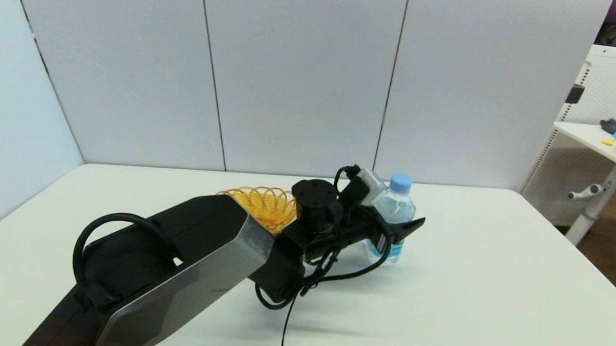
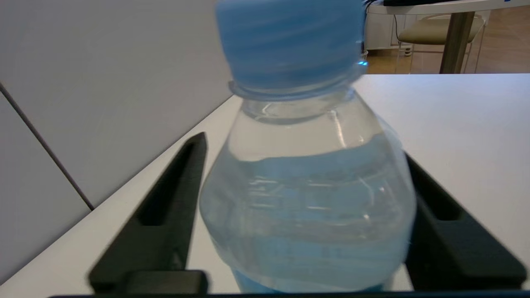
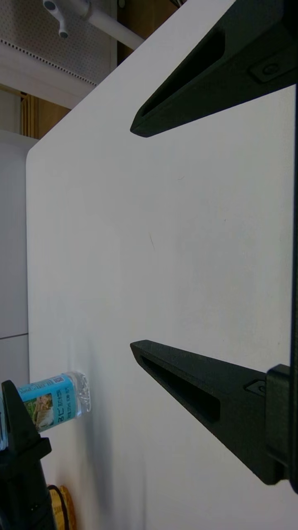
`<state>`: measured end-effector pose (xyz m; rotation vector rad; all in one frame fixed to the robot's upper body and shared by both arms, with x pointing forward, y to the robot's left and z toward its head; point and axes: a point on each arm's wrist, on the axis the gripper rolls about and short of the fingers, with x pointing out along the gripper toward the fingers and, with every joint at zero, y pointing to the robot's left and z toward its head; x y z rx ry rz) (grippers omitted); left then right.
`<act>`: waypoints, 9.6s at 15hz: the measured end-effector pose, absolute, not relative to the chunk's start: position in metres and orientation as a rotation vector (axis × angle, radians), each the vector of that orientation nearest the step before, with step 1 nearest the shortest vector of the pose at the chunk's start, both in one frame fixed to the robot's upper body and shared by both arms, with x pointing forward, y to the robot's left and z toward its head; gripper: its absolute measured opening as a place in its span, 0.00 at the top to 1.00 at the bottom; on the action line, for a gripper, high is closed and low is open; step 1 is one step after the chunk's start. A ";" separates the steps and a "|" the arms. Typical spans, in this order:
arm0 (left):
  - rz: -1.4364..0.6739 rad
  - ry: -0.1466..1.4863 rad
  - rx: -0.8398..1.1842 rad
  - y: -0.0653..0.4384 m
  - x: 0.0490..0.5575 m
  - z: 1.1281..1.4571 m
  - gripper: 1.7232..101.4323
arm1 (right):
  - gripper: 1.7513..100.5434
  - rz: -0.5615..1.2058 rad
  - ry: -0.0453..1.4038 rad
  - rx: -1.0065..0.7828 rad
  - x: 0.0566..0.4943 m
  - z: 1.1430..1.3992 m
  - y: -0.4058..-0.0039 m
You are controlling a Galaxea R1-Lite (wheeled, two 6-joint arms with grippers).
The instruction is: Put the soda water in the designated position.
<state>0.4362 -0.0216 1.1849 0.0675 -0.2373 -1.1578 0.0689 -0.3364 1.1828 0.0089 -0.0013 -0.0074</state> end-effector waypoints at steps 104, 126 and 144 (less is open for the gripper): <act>-0.721 -0.020 0.099 0.230 0.321 1.225 0.11 | 0.03 -0.008 -0.001 0.009 0.069 1.183 -0.336; -0.285 -0.170 0.059 0.327 0.120 1.285 0.04 | 0.03 -0.007 -0.002 0.009 0.069 1.183 -0.336; 0.008 -0.002 0.042 0.334 0.069 1.183 0.04 | 0.03 -0.008 -0.001 0.010 0.069 1.183 -0.336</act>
